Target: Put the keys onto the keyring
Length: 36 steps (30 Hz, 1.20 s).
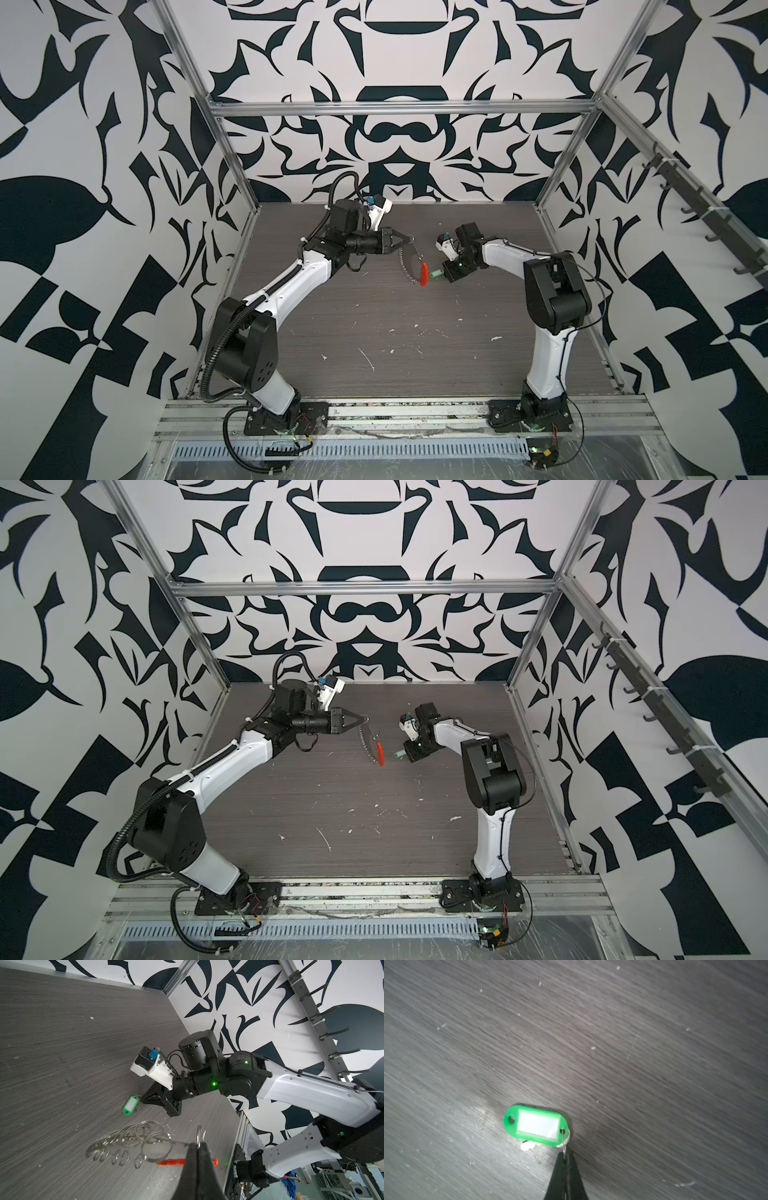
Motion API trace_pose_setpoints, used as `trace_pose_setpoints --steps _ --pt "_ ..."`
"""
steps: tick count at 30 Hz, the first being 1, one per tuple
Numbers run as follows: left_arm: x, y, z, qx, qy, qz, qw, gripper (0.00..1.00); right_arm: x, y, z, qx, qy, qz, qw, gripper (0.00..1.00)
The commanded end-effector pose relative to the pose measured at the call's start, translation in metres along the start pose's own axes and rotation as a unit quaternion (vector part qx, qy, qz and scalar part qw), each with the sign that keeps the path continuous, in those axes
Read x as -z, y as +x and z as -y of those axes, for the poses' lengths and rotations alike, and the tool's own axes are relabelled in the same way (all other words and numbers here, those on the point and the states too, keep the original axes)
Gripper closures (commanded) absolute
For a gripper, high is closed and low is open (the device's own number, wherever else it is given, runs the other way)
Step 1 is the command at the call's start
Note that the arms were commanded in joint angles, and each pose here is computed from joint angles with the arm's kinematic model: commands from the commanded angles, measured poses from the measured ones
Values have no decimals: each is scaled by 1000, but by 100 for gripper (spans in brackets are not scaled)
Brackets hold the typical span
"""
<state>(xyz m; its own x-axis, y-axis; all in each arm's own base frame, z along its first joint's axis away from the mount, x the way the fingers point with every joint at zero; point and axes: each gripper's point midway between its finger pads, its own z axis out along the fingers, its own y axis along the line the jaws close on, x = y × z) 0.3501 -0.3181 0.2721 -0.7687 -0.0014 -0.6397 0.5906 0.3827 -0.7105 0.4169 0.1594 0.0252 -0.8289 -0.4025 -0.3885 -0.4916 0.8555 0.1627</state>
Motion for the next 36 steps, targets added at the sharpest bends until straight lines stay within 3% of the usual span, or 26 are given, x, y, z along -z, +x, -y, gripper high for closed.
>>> trace_pose_setpoints --steps 1,10,16,24,25,29,36 --pt "1 -10 15 -17 21 9 1000 100 26 -16 -8 -12 -1 32 999 100" --pt "6 -1 15 -17 24 11 999 100 9 7 -37 -71 30 2 997 100" --pt "8 3 16 -18 24 14 999 100 7 22 -47 -152 82 16 985 100" --pt "14 8 17 -20 18 15 1000 100 3 23 -53 -137 84 22 987 100" --pt "14 9 16 -20 15 15 1000 100 3 23 -54 -131 83 22 988 98" --pt "17 11 14 -22 9 17 1000 100 12 23 -57 -114 75 28 990 73" --pt "16 12 13 -20 9 14 1000 100 35 6 -69 -55 46 59 996 58"
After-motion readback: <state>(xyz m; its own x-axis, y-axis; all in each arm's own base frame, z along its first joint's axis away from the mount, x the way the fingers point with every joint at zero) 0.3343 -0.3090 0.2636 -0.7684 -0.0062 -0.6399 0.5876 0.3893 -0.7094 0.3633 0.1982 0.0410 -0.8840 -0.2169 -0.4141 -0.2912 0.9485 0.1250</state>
